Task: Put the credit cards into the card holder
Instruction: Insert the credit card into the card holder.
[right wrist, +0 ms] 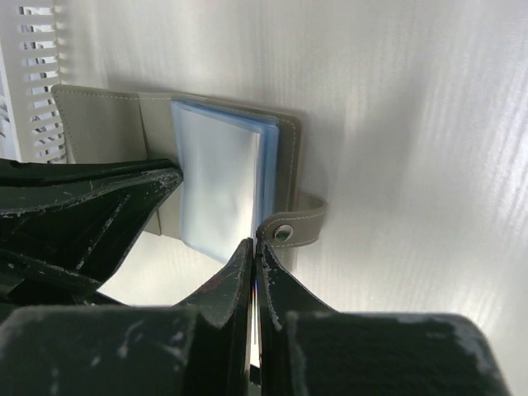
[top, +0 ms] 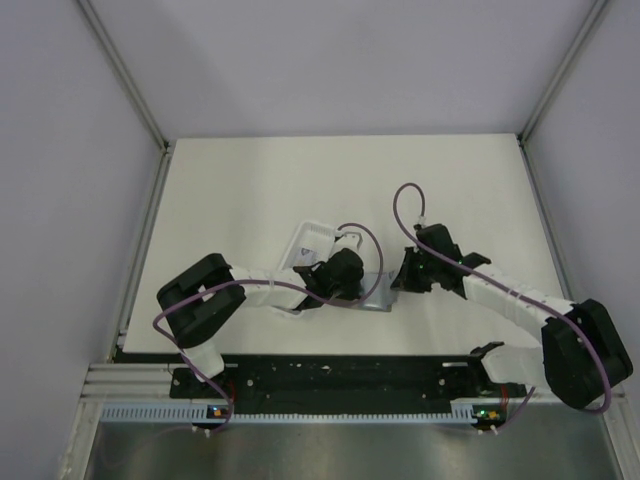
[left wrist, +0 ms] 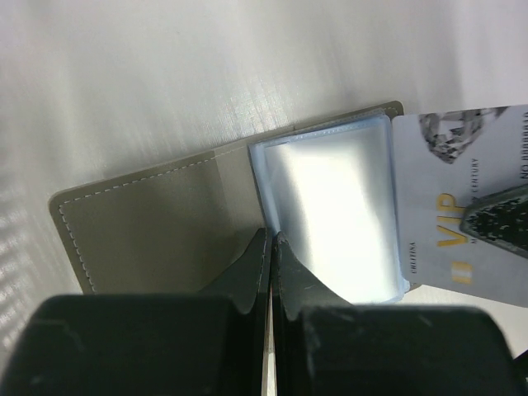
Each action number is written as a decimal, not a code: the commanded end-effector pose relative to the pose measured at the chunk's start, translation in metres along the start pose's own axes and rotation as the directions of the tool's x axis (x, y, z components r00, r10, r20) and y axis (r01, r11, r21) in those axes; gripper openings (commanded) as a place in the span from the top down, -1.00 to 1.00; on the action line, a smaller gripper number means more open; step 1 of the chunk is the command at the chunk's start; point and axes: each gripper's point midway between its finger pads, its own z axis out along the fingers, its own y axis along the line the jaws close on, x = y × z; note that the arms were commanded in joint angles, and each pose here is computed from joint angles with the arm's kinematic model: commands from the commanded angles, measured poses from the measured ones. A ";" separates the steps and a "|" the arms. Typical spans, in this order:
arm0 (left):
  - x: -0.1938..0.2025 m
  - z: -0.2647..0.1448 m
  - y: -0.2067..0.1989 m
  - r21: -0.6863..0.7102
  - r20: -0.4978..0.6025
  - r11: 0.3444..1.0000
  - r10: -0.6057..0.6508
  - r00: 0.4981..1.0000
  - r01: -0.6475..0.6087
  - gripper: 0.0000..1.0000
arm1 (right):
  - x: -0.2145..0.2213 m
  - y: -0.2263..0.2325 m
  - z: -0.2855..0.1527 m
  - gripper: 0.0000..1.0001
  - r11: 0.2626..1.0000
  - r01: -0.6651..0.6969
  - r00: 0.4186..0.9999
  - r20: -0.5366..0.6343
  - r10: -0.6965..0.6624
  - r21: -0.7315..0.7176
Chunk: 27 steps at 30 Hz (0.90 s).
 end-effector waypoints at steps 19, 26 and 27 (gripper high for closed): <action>0.019 -0.008 0.009 -0.026 -0.075 0.999 0.038 0.996 -0.040 1.00 | -0.002 -0.006 -0.001 1.00 0.998 0.047 0.999 -0.016 -0.047 0.036; -0.012 -0.026 -0.011 0.031 -0.003 0.998 0.052 0.999 -0.052 1.00 | 0.005 -0.025 0.007 1.00 0.993 0.044 0.999 -0.033 -0.040 0.107; -0.018 -0.029 -0.015 0.044 0.012 0.998 0.054 0.998 -0.055 1.00 | 0.006 -0.026 0.008 1.00 0.993 0.043 0.999 -0.036 -0.039 0.111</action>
